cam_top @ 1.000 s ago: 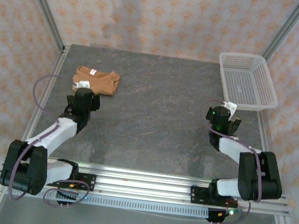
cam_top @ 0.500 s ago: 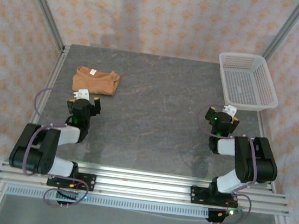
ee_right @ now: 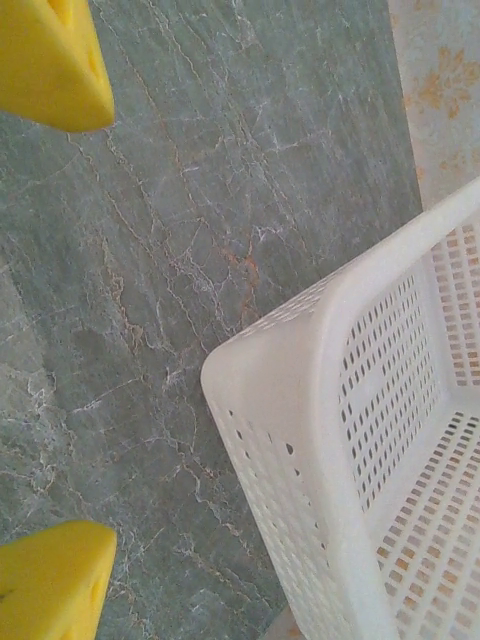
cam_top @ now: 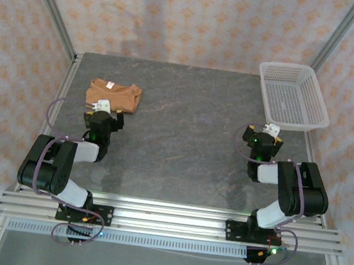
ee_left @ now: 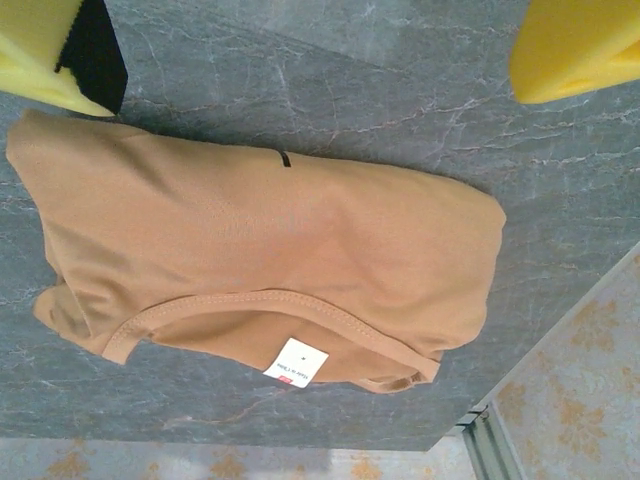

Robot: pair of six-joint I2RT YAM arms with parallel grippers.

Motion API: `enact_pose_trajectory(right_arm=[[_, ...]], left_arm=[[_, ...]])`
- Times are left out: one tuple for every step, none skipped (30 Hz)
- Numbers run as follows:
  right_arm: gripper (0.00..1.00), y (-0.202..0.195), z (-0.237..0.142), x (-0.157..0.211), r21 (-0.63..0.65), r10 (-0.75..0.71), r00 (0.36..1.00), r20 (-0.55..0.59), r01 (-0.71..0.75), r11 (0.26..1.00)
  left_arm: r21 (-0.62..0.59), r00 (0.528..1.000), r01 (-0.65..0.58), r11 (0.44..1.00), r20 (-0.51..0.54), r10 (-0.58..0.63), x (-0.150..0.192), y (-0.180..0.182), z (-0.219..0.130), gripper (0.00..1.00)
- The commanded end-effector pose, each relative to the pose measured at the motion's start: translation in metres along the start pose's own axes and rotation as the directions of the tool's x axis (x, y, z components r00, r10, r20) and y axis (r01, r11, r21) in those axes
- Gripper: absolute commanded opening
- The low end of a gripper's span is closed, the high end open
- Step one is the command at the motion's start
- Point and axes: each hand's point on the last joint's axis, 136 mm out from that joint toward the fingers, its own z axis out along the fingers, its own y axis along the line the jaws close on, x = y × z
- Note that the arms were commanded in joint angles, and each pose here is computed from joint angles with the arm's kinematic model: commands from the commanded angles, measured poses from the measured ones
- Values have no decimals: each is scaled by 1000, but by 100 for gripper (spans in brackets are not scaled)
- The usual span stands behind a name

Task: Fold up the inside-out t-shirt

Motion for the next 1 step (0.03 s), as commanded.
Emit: enact_pose_trajectory(right_arm=[[99,4,1,-9,-21,5,999,32,-4,1000]], left_arm=[[3,1000,-19,1000,13,19,-5,-2,1,100]])
